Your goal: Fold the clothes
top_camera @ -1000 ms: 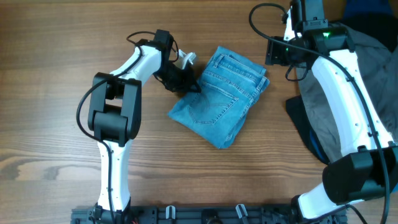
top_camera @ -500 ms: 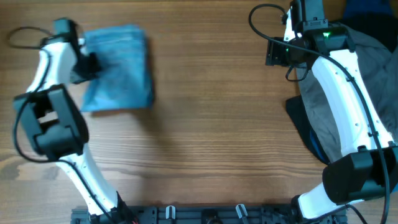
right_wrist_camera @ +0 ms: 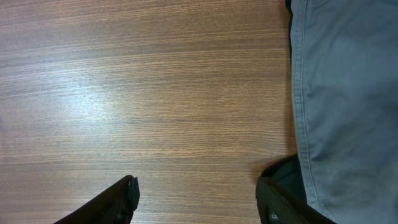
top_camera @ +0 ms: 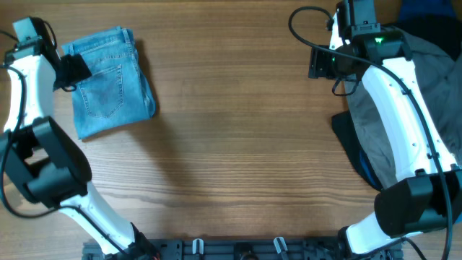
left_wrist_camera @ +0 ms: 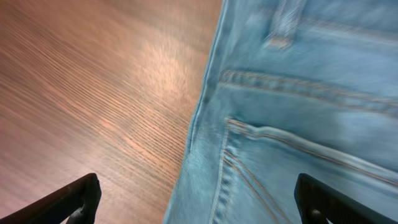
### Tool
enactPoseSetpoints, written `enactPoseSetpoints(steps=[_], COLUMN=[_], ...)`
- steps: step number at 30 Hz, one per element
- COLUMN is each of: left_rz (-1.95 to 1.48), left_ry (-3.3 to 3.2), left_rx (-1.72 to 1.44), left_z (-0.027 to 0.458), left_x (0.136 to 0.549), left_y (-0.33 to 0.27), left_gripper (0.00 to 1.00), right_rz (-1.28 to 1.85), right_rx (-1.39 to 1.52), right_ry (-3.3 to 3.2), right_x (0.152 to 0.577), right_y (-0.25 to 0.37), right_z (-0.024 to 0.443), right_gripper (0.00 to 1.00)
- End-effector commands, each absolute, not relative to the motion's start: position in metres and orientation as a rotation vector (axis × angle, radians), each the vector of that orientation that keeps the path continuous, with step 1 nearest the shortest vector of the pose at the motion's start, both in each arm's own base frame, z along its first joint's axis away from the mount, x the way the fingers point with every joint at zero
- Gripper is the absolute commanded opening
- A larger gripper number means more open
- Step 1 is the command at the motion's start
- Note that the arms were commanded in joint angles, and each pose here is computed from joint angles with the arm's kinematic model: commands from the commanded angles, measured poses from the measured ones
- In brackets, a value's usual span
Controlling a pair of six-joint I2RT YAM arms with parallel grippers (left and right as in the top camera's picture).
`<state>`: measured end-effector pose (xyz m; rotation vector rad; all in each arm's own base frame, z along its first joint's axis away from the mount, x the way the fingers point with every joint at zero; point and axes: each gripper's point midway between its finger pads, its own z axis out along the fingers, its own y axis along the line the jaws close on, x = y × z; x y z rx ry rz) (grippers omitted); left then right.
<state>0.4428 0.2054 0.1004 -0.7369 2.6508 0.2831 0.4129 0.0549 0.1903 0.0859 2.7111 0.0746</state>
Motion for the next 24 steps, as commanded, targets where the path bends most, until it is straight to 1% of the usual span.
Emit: enactPoseSetpoints(steps=[1, 4, 6, 10, 12, 15, 18, 21, 24], left_rz=[0.034, -0.411, -0.553, -0.621, -0.649, -0.644, -0.632, -0.532, -0.393], left_ry=[2.528, 2.515, 2.551, 2.673, 2.753, 2.822, 2.896, 2.976, 3.003], left_rx=[-0.592, -0.363, -0.261, -0.103, -0.033, -0.003, -0.027, -0.103, -0.18], left_z=[0.167, 0.183, 0.177, 0.143, 0.114, 0.086, 0.054, 0.024, 0.01], left_x=[0.46, 0.477, 0.478, 0.473, 0.468, 0.464, 0.46, 0.455, 0.456], left_y=[0.153, 0.062, 0.016, -0.055, -0.087, -0.103, -0.103, -0.078, -0.045], left_gripper=[1.0, 1.0, 1.0, 1.0, 1.0, 1.0, 1.0, 1.0, 1.0], right_rz=[0.079, 0.084, 0.082, 0.081, 0.08, 0.078, 0.075, 0.075, 0.074], right_rx=[0.073, 0.072, 0.073, 0.073, 0.072, 0.073, 0.069, 0.07, 0.069], right_ry=[2.718, 2.722, 2.73, 2.738, 2.743, 2.753, 2.759, 2.763, 2.763], right_x=[0.415, 0.414, 0.412, 0.41, 0.409, 0.407, 0.405, 0.404, 0.404], right_y=[0.054, 0.055, 0.054, 0.054, 0.054, 0.054, 0.053, 0.053, 0.053], right_z=[0.187, 0.187, 0.186, 0.185, 0.185, 0.184, 0.183, 0.183, 0.183], right_gripper=[0.66, 0.66, 0.67, 0.67, 0.67, 0.67, 0.67, 0.67, 0.67])
